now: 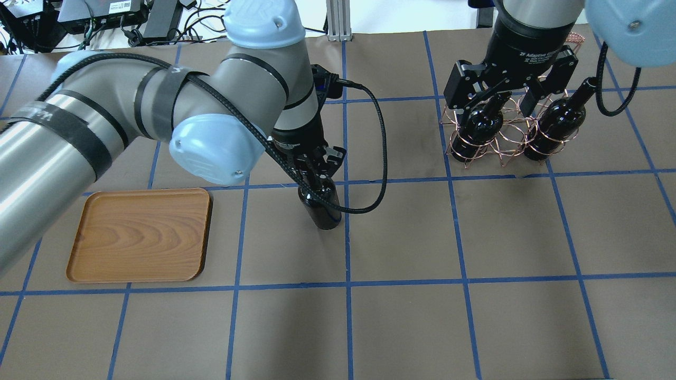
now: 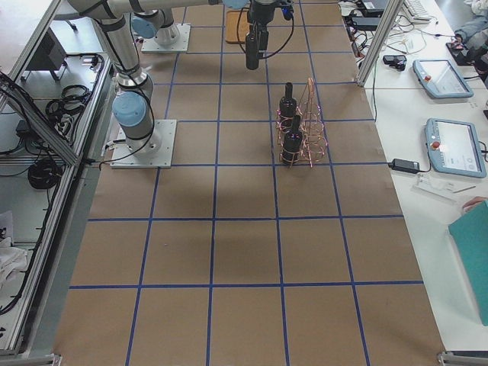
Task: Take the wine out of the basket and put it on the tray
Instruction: 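Carry the bottle with the left gripper over the wooden tray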
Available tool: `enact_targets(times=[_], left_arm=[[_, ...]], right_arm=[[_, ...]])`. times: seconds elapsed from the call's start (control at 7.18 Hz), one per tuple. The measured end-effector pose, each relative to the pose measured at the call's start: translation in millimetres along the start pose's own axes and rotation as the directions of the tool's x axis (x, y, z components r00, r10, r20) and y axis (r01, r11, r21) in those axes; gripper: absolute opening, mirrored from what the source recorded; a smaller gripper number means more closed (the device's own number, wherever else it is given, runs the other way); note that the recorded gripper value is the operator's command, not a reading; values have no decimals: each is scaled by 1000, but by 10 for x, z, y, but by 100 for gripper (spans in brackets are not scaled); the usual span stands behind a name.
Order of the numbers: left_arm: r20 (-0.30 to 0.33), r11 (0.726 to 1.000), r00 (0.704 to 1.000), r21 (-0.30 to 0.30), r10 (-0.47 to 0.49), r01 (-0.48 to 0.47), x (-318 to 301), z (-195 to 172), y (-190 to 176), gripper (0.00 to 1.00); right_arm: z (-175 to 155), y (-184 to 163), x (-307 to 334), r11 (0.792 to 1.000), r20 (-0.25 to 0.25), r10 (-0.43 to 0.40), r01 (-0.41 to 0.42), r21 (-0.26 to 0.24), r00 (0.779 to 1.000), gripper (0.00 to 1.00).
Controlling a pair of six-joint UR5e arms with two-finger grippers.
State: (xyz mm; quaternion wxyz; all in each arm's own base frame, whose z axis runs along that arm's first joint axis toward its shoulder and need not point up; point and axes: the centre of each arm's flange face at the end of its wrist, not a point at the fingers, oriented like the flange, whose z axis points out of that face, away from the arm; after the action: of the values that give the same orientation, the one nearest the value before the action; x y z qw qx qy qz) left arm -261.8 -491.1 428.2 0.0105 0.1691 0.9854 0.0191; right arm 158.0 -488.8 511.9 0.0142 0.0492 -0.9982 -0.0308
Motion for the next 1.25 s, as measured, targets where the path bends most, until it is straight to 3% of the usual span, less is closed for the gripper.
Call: enact_targets(times=[0.42,0.7,1.25], left_arm=[[81,1000,996,8,-21,20,-1235,-369,192,0],[67,999,997,-17,-45,46,-2154,-390,480,0],[-15,994,998,-95,-54,53,-3236,192,1085,0]], right_arm=[[-1,1,-2,1000,0,0,0,0,1000,100],[1,-1,-2,1000,1,0,0,0,1000,100],[2,-1,-6,1000,2,1,-1,0,1000,100]])
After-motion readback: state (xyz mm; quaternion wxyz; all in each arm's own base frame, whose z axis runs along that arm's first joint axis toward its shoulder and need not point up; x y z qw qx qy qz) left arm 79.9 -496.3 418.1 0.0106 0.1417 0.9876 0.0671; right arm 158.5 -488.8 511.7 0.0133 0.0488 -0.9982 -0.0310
